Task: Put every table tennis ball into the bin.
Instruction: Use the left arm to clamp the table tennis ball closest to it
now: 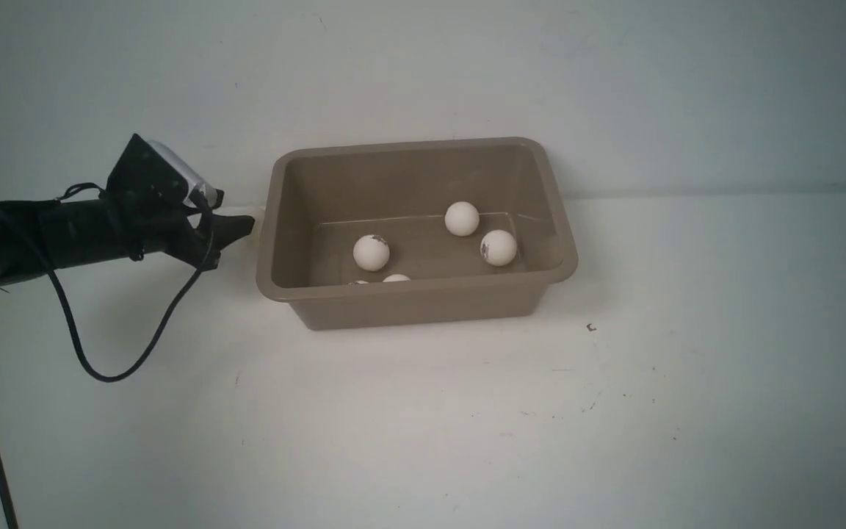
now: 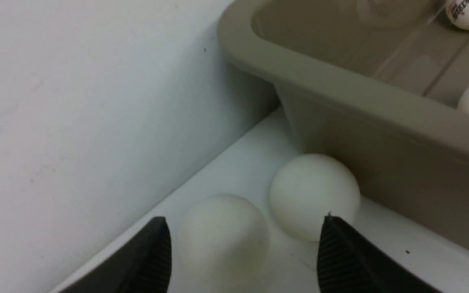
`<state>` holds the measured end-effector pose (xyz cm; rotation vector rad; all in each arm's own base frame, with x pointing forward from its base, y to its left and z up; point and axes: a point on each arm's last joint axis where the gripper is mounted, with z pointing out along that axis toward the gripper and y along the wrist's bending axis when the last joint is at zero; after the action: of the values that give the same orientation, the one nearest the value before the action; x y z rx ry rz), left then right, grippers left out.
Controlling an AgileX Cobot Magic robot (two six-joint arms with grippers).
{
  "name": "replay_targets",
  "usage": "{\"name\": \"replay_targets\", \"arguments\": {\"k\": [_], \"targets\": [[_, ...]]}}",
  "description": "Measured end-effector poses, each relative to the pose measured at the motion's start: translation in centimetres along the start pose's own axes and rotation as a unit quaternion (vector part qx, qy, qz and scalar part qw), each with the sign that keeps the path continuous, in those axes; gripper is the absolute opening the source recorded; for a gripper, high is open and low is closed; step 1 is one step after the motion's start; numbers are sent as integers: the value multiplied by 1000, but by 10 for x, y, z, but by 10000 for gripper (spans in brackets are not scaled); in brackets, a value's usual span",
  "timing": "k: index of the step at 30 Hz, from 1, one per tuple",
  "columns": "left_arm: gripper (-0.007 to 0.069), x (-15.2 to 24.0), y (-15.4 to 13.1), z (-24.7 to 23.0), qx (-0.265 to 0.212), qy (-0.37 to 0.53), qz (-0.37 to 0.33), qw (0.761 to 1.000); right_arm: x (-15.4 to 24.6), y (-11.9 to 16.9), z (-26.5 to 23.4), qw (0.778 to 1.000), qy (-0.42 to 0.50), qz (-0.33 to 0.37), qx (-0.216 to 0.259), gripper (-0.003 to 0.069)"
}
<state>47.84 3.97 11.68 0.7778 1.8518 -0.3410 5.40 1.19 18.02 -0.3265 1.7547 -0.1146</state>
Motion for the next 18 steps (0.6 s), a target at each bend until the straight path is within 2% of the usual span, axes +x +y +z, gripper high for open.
{"name": "replay_targets", "arguments": {"k": [14,18], "targets": [[436,8,11,14,-5,-6,15,1000,0,0,0,1000,0,0,0,589],[436,8,16,19,-5,-15,-3,1000,0,0,0,1000,0,0,0,589]]}}
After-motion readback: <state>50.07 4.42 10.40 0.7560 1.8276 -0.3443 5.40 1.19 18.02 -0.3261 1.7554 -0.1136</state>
